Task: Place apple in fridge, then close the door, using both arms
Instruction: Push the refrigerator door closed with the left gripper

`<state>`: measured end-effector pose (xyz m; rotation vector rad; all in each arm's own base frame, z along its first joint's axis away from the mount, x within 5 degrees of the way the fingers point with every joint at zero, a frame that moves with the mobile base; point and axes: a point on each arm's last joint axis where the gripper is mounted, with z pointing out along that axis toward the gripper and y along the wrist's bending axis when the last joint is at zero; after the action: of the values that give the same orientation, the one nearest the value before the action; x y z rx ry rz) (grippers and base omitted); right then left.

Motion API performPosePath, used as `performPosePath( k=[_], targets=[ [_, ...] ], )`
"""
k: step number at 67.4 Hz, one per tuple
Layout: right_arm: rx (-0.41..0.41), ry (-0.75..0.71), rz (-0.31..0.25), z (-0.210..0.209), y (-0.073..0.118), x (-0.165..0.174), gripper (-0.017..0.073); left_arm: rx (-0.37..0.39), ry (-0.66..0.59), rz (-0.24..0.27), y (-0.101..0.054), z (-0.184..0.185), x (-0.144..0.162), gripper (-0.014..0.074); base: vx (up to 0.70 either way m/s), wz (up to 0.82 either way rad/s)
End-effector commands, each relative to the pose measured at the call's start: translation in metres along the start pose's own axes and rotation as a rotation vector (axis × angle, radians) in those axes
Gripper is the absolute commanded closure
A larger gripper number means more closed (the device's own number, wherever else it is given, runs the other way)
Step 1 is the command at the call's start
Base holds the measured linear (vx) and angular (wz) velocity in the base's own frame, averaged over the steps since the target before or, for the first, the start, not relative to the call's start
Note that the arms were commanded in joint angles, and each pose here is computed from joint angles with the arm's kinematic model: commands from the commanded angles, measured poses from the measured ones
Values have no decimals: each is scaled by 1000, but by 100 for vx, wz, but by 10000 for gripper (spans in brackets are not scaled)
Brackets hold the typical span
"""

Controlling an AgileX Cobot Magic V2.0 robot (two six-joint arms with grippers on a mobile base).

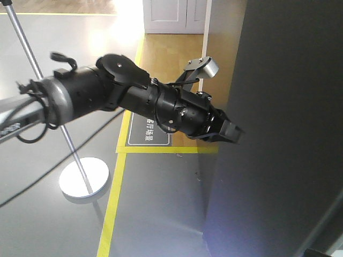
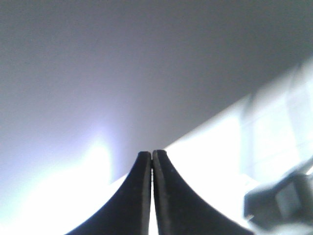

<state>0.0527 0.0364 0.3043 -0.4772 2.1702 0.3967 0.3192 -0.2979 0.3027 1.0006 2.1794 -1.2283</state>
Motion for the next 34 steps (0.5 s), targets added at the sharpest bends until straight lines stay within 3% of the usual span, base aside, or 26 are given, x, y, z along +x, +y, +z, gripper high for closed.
performPosePath(
  k=[1, 9, 17, 34],
  targets=[
    [-1, -73, -3, -4, 1, -11, -28, -104, -101, 81, -34, -44, -23, 600, 0, 0],
    [-1, -73, -3, -4, 1, -11, -28, -310, -85, 164, -43, -74, -21, 600, 0, 0],
    [-1, -73, -3, -4, 1, -11, -28, -457, -93, 193, -49, -100, -7, 600, 0, 0],
    [-1, -71, -3, -4, 1, -10, -28, -582, -165, 200, -56, -136, 46, 600, 0, 0]
  ],
)
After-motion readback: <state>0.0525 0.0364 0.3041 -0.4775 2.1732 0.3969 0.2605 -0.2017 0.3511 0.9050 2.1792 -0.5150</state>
